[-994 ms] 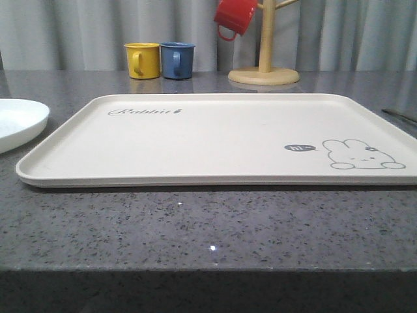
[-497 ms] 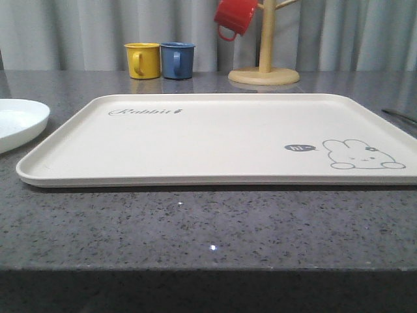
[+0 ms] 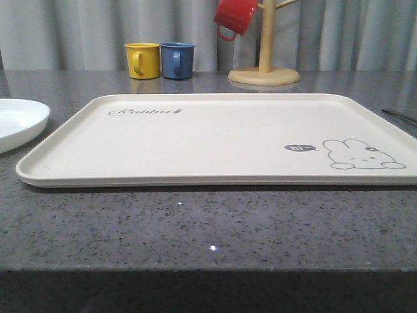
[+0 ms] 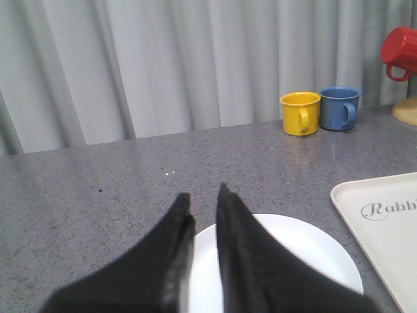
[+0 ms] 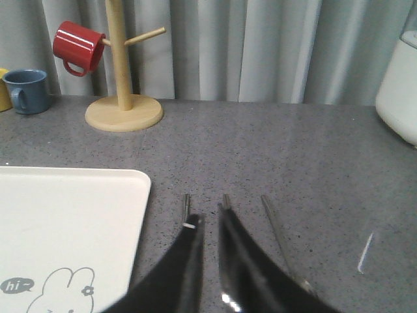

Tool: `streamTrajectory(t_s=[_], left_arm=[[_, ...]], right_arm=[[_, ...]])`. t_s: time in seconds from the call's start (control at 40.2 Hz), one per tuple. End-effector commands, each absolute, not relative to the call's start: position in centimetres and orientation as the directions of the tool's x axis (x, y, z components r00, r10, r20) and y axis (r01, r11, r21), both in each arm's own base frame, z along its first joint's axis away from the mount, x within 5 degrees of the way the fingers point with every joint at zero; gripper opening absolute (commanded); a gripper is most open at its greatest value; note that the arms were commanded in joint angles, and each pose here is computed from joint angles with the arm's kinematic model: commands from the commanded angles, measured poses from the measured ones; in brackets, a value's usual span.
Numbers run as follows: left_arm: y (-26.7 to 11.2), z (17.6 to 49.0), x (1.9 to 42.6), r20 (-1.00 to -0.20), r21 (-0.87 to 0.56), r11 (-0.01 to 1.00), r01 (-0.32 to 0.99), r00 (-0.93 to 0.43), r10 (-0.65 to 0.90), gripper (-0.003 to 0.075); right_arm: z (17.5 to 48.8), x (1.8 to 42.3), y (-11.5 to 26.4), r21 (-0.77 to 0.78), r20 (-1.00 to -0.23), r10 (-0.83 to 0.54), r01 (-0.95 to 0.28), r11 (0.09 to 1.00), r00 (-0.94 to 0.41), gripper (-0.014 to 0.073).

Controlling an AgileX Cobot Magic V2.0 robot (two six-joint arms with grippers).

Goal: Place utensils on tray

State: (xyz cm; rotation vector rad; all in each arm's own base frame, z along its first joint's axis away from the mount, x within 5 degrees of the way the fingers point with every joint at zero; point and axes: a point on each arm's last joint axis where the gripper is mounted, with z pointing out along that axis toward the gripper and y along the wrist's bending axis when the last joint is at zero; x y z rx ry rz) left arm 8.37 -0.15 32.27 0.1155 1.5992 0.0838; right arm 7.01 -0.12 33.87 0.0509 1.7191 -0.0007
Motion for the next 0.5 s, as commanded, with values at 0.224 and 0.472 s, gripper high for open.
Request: streamTrajectory(t_s=[0.224, 0.472], left_arm=[[-0.16, 34.06, 8.4, -0.991, 0.113, 0.994, 0.011, 0.069, 0.112, 0.0687], [-0.18, 34.06, 8.4, -0.993, 0.099, 0.995, 0.014, 0.069, 0.098, 0.0605]], right_arm=[[35.45, 7.09, -0.22, 0.022, -0.998, 0.025, 0.043, 0.999, -0.065, 0.0643], [35.4, 7.09, -0.21, 0.022, -0.997, 0.025, 0.042, 0.999, -0.07, 0.0642]])
